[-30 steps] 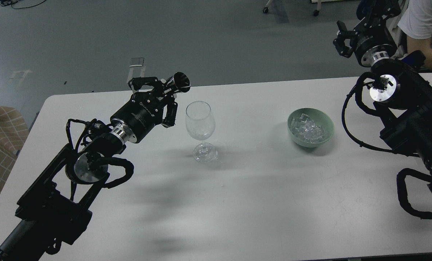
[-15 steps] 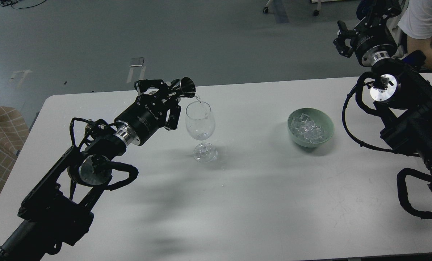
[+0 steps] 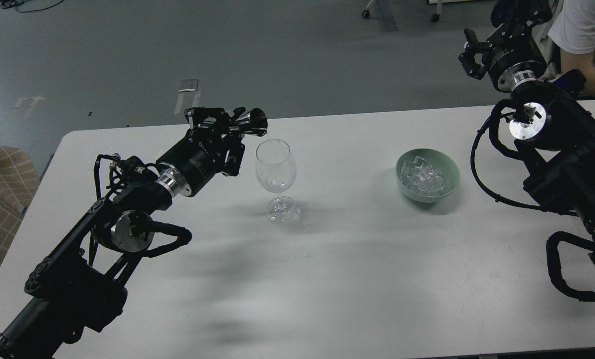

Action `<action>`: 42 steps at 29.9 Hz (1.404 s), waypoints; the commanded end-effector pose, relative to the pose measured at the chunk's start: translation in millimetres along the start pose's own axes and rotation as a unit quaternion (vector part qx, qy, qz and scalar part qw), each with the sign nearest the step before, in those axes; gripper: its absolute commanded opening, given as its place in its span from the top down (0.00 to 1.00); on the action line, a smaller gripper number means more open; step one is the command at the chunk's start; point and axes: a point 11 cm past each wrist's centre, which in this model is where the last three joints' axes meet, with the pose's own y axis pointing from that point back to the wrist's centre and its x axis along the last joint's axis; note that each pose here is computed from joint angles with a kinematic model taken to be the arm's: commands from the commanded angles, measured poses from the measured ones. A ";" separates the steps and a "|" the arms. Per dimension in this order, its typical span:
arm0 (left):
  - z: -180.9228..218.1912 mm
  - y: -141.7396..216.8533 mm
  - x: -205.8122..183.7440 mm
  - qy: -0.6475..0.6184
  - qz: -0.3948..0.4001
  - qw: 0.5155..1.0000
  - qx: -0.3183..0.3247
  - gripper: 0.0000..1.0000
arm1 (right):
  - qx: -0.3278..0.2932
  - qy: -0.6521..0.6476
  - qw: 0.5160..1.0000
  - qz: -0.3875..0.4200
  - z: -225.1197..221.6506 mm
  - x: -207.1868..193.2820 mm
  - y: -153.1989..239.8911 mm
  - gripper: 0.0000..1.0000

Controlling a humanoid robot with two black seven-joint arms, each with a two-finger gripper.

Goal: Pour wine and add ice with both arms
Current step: 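Tilt the jigger with the left gripper to pour into the glass, then bring the jigger back upright and lower it to the table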

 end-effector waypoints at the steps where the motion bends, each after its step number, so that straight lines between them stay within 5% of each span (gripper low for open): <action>1: 0.6 0.3 0.4 -0.004 0.000 1.000 0.001 0.82 | 0.000 0.001 1.000 -0.001 -0.4 0.3 0.0 0.00; 42: 4.6 -12.7 -15.0 -0.151 -0.028 0.988 0.017 0.82 | 0.004 -0.001 1.000 -0.001 -2.7 -0.7 -0.8 0.00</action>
